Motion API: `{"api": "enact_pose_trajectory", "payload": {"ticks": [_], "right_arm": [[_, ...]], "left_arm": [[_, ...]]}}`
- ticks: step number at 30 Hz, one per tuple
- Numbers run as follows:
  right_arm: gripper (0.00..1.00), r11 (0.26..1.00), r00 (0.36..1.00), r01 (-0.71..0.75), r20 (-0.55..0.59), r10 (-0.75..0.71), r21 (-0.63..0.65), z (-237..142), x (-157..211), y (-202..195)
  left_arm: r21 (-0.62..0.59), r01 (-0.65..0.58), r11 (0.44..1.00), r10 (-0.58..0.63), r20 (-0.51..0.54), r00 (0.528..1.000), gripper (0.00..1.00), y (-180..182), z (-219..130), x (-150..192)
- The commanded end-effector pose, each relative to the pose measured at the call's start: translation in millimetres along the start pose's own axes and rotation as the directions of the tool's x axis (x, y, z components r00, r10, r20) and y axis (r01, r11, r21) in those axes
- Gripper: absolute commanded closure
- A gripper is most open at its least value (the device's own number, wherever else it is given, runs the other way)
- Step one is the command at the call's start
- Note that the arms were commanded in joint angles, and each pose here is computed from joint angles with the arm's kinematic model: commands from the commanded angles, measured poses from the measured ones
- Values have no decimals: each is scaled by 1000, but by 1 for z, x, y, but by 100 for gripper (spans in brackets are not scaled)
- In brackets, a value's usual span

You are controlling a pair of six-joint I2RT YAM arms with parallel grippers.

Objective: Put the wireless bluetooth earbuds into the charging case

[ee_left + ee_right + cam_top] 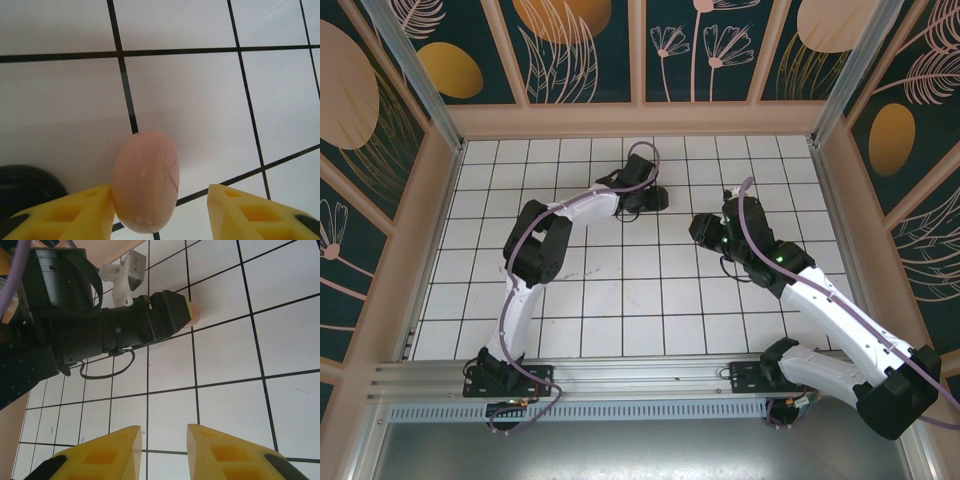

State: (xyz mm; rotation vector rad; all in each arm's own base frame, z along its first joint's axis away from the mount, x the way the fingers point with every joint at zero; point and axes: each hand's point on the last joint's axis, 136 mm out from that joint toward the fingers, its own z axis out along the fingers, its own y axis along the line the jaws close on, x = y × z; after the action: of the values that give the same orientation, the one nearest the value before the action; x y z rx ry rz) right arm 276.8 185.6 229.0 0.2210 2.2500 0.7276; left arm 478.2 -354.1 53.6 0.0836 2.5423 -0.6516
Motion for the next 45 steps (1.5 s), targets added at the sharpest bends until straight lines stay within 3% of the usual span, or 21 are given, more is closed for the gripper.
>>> {"api": "enact_pose_trajectory", "payload": {"ticks": [1,10,12,13,14,15,21,27,31,37,42,45], "right_arm": [[70,999,998,-8,58,10,-31,-8,-16,10],[69,1000,996,9,93,-7,-17,-15,-28,12],[58,1000,993,15,119,-15,0,-19,-35,11],[54,1000,991,18,132,-18,4,-21,-38,11],[47,1000,989,20,146,-22,13,-24,-43,10],[40,999,987,20,162,-24,26,-26,-47,8],[15,994,966,20,254,-47,107,-39,-71,-9],[4,958,919,8,375,-119,285,-49,-97,-43],[1,915,877,-29,450,-170,403,-55,-115,-71],[1,881,827,-121,537,-166,458,-57,-135,-109],[1,862,804,-201,581,-127,466,-54,-138,-137],[1,862,797,-177,584,-157,474,-53,-140,-143]], "left_arm": [[31,-49,998,45,104,994,46,-29,-46,-36],[35,-126,991,112,261,959,42,-59,-122,-85],[29,-150,988,133,314,940,38,-64,-147,-95],[27,-160,987,142,337,931,32,-66,-158,-98],[25,-171,985,150,368,918,5,-68,-172,-102],[16,-174,985,154,399,904,1,-68,-185,-105],[-39,-187,982,176,561,809,1,-58,-256,-110],[-143,-161,977,214,695,686,1,-26,-302,-98],[-247,-201,948,319,735,598,1,-1,-322,-75],[-379,-135,915,382,711,590,1,44,-335,-41],[-415,-130,901,418,744,521,1,63,-354,-19],[-475,-138,869,480,744,464,1,75,-364,-8]]}}
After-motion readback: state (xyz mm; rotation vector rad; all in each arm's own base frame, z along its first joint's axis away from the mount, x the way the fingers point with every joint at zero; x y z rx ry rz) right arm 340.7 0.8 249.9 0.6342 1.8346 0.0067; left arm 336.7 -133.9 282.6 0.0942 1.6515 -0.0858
